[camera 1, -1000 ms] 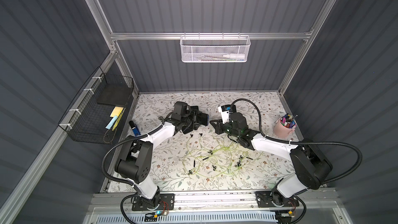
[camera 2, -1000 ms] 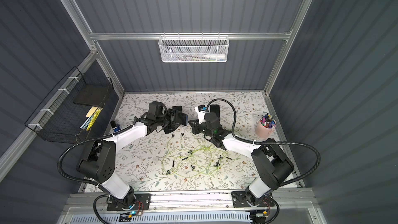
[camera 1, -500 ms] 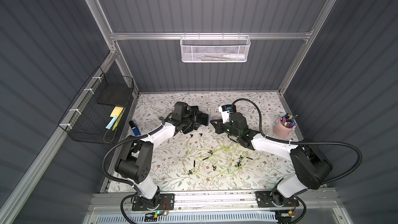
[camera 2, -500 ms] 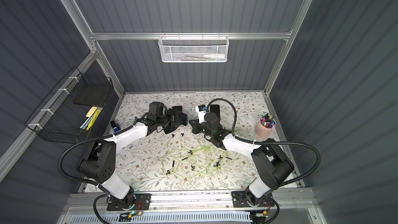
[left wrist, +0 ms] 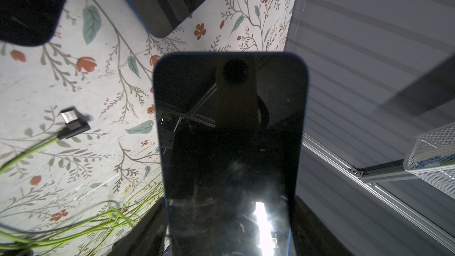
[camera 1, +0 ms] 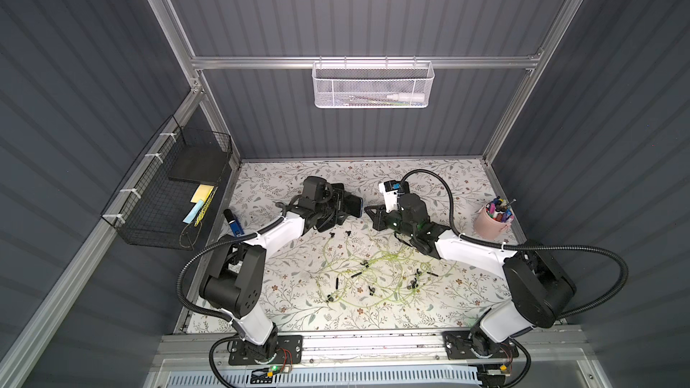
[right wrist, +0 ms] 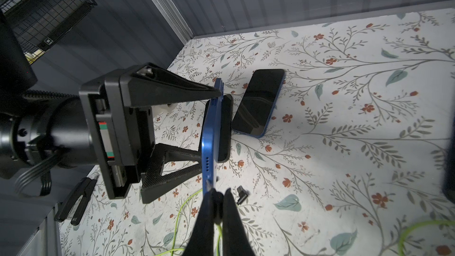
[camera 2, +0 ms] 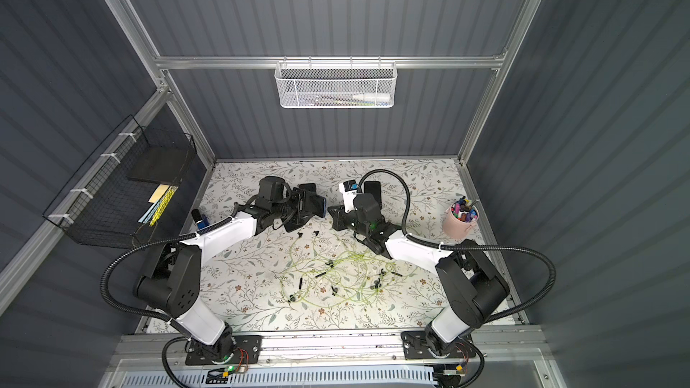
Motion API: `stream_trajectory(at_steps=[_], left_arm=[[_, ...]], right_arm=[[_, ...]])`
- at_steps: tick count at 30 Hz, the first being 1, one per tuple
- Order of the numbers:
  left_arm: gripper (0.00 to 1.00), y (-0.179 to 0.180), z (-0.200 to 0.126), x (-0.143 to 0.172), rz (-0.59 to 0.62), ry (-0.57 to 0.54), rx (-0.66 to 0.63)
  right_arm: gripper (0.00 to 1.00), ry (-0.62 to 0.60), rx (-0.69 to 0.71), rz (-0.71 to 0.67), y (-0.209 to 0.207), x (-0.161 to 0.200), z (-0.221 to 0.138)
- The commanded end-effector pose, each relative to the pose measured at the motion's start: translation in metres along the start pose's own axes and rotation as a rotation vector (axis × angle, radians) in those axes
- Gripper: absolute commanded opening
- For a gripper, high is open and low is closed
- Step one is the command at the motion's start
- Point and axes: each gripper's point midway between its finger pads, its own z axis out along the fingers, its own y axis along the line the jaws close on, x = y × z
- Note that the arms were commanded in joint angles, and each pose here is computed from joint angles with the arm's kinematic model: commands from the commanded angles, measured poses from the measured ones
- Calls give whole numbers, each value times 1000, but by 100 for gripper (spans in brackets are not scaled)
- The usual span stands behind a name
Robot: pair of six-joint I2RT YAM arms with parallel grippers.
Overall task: Plug wired earphones into phones
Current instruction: Insert the wired earphone into the phone.
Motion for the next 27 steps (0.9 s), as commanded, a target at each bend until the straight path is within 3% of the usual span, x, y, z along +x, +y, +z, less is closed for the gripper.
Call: stream_trajectory(at_steps=[1, 13, 27], left_arm=[[0, -18, -9, 25, 65, 68, 55], [0, -9, -14, 20, 32, -18, -5], [0, -7, -7, 28, 41, -14, -16]], right_arm=[[0, -25, 24, -10, 0, -12, 3], [0, -28, 120, -58, 3, -6, 6], [0, -35, 151, -22, 8, -1, 18]])
